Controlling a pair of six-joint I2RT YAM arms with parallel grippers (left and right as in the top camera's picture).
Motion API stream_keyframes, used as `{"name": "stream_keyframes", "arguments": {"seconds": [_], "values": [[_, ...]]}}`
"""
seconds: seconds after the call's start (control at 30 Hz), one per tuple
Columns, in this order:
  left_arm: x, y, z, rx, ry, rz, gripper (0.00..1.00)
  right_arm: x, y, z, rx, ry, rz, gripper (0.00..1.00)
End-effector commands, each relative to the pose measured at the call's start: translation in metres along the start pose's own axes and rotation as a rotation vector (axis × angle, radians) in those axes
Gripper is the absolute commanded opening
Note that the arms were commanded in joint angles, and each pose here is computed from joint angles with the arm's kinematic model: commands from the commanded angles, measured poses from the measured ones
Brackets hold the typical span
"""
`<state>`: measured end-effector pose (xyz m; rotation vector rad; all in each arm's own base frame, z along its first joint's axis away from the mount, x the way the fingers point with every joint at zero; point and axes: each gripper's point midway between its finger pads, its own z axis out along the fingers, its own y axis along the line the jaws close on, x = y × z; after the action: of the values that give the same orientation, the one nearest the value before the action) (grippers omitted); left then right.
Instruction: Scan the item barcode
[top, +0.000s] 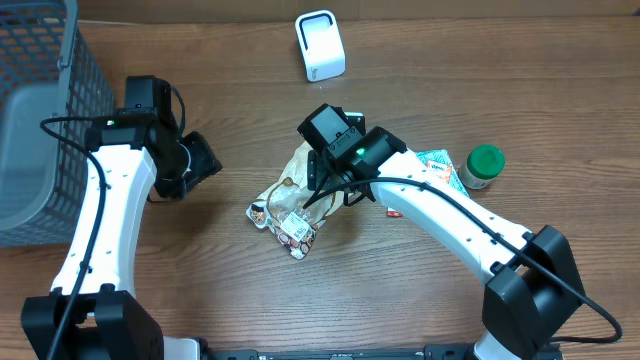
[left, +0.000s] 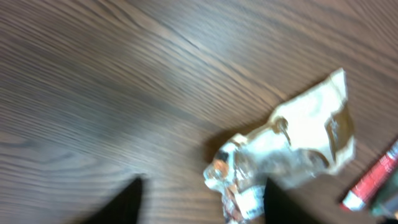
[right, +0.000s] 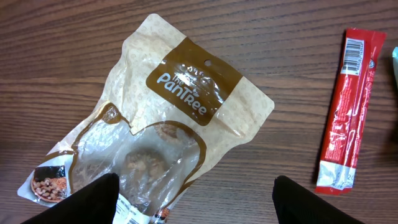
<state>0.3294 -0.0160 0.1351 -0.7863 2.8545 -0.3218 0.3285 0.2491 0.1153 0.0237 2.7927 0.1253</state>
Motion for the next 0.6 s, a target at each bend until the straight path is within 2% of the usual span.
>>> {"name": "stream_keyframes", "arguments": {"seconds": [0.0,0.07,0.17,0.43,0.5,0.57], "values": [[0.019,-0.024,0.001,0.085,0.074,0.070,0.12,-0.004,0.004,-0.007,-0.019,-0.017,-0.040,0.80],[0.029,-0.029,0.005,0.080,0.094,0.110,0.04,-0.002,0.006,-0.008,-0.032,-0.006,-0.090,0.80],[0.042,-0.033,0.013,0.048,0.107,0.158,0.05,-0.001,0.006,-0.007,-0.048,0.011,-0.110,0.81],[0.081,-0.040,0.043,-0.003,0.158,0.225,0.17,-0.004,-0.006,-0.004,-0.079,0.064,-0.066,0.83],[0.092,-0.042,0.056,-0.004,0.166,0.235,0.25,-0.006,-0.011,-0.003,-0.088,0.078,-0.072,0.83],[0.097,-0.042,0.064,-0.005,0.163,0.254,0.27,-0.008,-0.015,-0.002,-0.087,0.079,-0.071,0.84]]}}
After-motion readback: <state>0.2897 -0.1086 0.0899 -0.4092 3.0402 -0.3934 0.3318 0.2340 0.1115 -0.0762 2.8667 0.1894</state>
